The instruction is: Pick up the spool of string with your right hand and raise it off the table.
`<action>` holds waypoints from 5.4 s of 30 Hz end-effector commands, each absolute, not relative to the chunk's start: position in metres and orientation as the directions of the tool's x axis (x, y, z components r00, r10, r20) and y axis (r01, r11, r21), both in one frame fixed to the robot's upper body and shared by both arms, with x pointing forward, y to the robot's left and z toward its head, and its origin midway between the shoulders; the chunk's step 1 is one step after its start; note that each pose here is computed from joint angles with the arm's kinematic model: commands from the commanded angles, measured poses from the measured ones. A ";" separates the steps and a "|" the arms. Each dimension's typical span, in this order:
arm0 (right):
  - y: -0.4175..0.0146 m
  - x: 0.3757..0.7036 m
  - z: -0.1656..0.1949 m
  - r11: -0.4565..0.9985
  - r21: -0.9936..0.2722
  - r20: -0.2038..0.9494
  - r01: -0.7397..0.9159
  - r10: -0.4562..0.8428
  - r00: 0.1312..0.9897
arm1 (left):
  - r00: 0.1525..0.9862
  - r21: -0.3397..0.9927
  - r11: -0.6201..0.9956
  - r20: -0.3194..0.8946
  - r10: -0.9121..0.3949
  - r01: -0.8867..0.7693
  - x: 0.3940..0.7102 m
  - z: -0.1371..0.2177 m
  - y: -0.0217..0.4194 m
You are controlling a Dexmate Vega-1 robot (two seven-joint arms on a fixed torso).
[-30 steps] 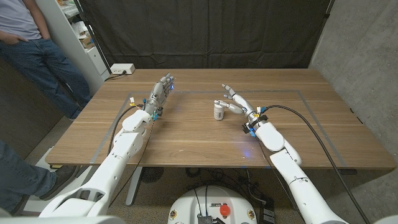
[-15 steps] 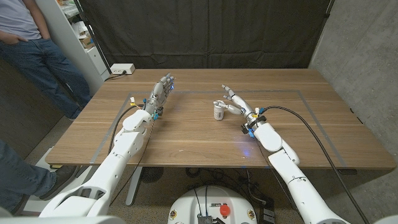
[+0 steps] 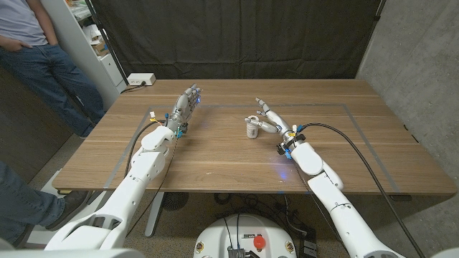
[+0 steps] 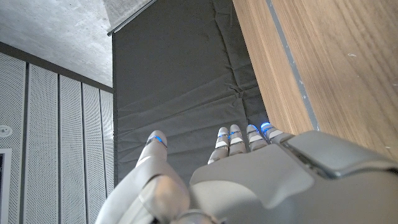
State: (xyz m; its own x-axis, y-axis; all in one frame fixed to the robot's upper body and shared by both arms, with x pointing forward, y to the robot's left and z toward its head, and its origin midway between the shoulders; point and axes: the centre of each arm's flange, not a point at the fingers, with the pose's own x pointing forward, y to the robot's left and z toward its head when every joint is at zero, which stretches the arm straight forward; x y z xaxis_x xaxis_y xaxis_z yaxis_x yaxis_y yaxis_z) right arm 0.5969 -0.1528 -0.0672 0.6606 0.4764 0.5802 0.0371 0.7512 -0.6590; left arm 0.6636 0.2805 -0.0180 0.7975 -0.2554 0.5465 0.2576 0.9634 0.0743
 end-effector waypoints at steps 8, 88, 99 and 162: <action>-0.151 0.601 -0.075 0.757 -0.652 0.577 0.040 0.460 0.675 | 0.801 0.087 0.962 0.538 -0.263 0.257 0.662 -0.017 0.280; -0.141 0.624 -0.100 0.806 -0.591 0.577 -0.017 0.438 0.690 | 0.812 0.107 0.962 0.516 -0.271 0.253 0.658 -0.020 0.265; -0.135 0.627 -0.101 0.810 -0.587 0.582 -0.018 0.437 0.686 | 0.813 0.102 0.963 0.518 -0.264 0.248 0.656 -0.020 0.268; -0.134 0.640 -0.118 0.832 -0.550 0.622 0.072 0.350 0.701 | 0.812 0.104 0.962 0.518 -0.267 0.251 0.648 -0.020 0.261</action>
